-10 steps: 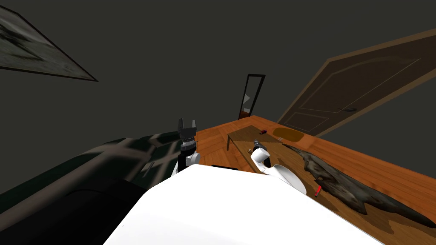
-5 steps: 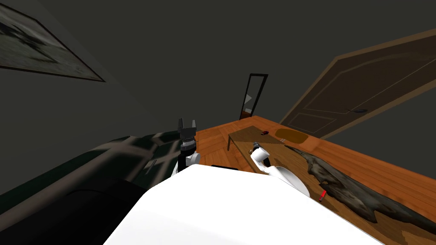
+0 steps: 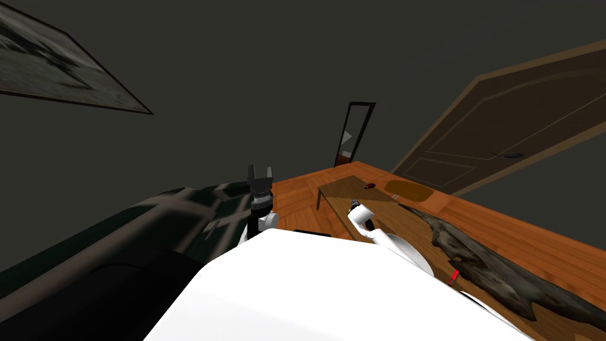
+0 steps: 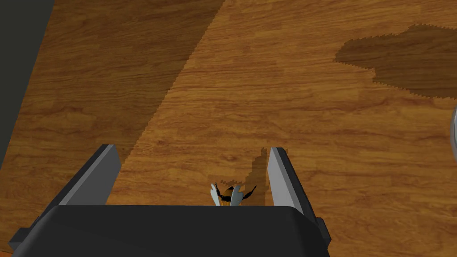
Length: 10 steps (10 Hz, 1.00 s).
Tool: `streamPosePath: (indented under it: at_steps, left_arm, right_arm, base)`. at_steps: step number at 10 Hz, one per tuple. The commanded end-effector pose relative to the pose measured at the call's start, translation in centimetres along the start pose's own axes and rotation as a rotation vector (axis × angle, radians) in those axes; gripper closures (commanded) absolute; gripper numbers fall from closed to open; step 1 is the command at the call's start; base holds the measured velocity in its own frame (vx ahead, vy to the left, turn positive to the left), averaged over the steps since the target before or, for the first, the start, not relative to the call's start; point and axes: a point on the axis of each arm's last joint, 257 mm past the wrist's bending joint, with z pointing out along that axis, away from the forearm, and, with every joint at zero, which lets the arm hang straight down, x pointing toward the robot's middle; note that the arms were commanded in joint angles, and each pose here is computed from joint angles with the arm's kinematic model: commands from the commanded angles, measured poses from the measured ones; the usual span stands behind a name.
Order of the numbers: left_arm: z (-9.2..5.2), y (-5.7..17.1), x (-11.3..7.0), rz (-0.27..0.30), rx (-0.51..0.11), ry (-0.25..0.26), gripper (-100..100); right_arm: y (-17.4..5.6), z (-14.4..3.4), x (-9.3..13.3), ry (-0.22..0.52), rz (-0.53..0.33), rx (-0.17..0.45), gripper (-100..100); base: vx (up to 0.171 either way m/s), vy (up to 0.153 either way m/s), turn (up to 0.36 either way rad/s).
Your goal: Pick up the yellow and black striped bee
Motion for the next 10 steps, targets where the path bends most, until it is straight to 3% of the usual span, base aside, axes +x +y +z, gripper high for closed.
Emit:
streamPosePath:
  at_steps: [1, 10]
  left_arm:
    - [0.0, 0.0, 0.0, 0.000, 0.000, 0.000, 0]
    - [0.0, 0.0, 0.0, 0.000, 0.000, 0.000, 0]
  right_arm:
    - [0.8, 0.5, -0.8, -0.032, 0.017, -0.036, -100]
    - [3.2, 1.0, -5.1, -0.201, 0.119, -0.160, -100]
  base:
    - [0.003, -0.005, 0.090]
    - [0.002, -0.006, 0.042]
